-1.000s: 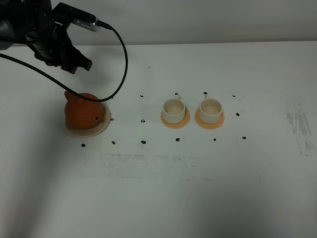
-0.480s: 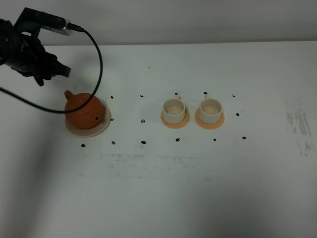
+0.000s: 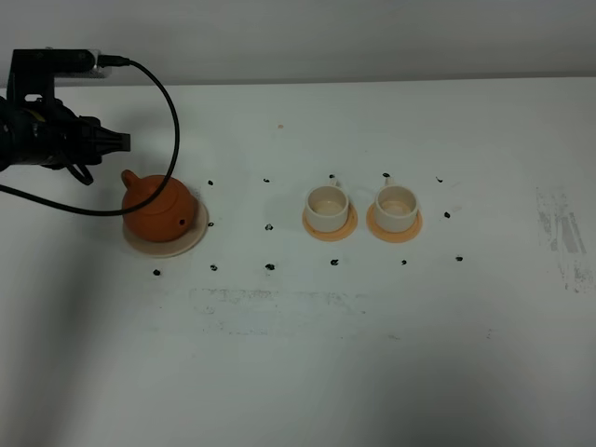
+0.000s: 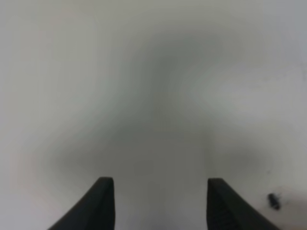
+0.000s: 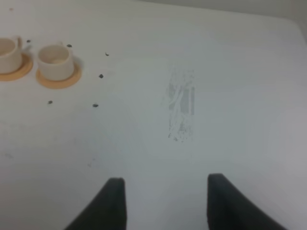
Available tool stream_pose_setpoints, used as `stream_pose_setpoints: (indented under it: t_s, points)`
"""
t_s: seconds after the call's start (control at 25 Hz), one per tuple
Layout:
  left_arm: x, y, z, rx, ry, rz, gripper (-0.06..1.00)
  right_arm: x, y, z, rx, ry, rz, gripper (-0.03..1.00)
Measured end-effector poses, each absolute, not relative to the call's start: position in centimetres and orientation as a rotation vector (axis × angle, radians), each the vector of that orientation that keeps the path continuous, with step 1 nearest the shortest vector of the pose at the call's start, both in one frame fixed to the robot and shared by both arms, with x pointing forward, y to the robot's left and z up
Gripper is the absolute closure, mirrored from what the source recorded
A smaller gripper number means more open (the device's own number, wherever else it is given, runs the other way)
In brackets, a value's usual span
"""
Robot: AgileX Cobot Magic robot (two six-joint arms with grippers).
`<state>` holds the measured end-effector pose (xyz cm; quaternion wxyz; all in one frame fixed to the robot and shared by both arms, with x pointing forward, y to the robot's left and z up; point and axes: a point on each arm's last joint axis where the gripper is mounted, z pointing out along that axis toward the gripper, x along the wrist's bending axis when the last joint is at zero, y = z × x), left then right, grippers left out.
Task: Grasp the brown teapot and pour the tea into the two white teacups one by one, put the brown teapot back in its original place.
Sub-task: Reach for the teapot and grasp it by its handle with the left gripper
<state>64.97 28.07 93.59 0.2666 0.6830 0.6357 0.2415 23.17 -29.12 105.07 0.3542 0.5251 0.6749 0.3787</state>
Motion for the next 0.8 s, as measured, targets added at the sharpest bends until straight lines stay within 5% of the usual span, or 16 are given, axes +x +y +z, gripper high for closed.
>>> stream_pose_setpoints:
  t_s: [0.8]
  points:
    - [66.0, 26.1, 91.9, 2.003, 1.753, 0.46, 0.48, 23.2, -29.1, 105.1, 1.357, 1.745, 0.979, 0.56]
